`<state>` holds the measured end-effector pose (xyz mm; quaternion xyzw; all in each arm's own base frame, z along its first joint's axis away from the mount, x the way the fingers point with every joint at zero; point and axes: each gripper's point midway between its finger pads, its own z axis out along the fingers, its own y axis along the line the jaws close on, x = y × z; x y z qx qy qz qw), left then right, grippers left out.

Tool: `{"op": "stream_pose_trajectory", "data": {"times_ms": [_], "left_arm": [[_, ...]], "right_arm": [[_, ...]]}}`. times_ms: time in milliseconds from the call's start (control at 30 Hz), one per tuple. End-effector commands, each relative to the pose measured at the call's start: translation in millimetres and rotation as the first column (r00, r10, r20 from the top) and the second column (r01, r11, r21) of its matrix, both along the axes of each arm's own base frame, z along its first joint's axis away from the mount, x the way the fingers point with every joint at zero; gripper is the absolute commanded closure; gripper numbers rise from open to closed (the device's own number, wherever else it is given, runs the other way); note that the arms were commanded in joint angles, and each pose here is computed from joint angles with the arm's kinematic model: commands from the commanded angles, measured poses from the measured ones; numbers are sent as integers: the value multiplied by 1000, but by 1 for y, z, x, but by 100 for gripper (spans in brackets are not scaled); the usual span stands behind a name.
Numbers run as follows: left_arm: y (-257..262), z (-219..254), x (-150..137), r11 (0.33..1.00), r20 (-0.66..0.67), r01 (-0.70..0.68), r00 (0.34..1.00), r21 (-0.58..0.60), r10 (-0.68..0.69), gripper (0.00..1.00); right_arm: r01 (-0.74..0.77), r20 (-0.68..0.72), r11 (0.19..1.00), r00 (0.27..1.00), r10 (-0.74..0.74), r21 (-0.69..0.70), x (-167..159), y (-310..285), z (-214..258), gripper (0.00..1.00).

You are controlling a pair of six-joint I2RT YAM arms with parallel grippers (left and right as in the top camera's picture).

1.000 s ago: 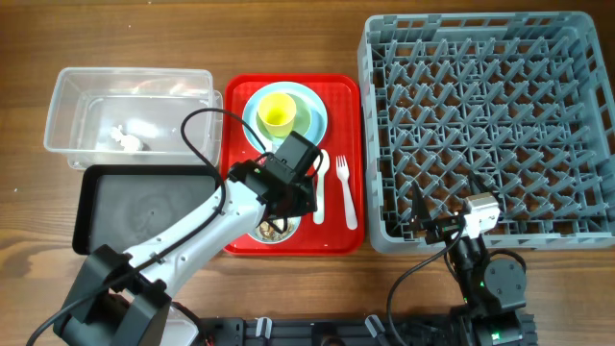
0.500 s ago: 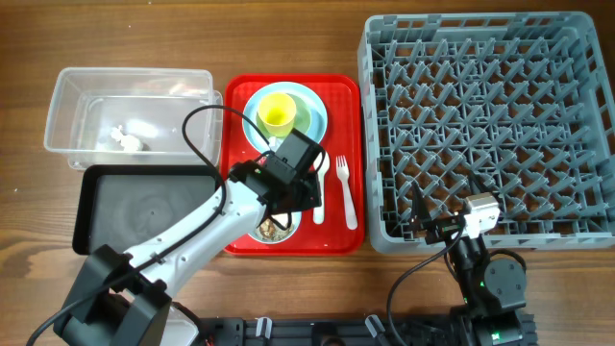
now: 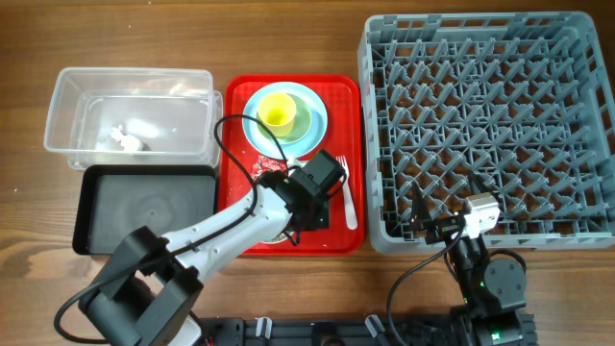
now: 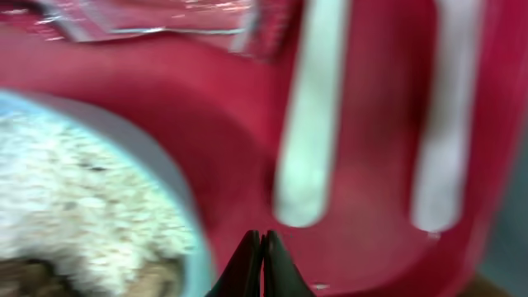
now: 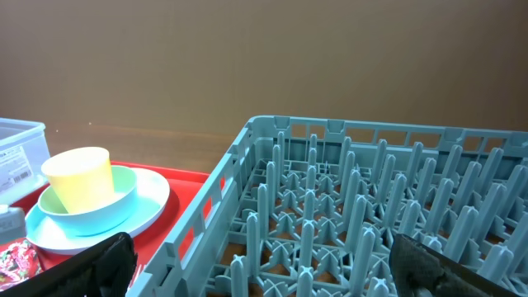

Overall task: Sort waste into correct bins and load items into the dishwasher rack
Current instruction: 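Move the left gripper back to the red candy wrapper, then grasp the red candy wrapper with the left gripper and lift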

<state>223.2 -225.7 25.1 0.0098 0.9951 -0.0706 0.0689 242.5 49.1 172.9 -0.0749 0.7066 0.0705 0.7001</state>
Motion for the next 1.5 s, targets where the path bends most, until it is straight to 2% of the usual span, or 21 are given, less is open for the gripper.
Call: {"op": "stream_pose_trajectory", "data": {"times_ms": [0,200,300,467,500,533,633,900,1300,1367,1467], "left_arm": [[31,0,15,990,71,-55,996,133,46,96],[46,0,24,983,74,-109,992,146,99,96],[47,2,32,982,89,-143,987,125,133,91],[38,17,60,969,156,-246,958,11,241,72],[36,19,65,964,168,-267,950,-12,265,59],[33,20,69,957,175,-287,941,-36,289,52],[26,21,77,939,182,-333,921,-89,344,47],[16,13,90,902,181,-403,886,-153,427,53],[12,-16,97,887,165,-441,873,-138,459,54],[13,-19,96,888,162,-441,874,-132,459,58],[14,-23,95,888,156,-443,875,-122,457,70]], "right_arm": [[0,6,1000,1000,0,-5,0,0,1,0],[0,6,1000,1000,0,-5,0,0,1,0],[0,6,1000,1000,0,-5,0,0,1,0],[0,6,1000,1000,0,-5,0,0,1,0],[0,6,1000,1000,0,-5,0,0,1,0],[0,6,1000,1000,0,-5,0,0,1,0],[0,6,1000,1000,0,-5,0,0,1,0],[0,6,1000,1000,0,-5,0,0,1,0],[0,6,1000,1000,0,-5,0,0,1,0],[0,6,1000,1000,0,-5,0,0,1,0],[0,6,1000,1000,0,-5,0,0,1,0]]}}
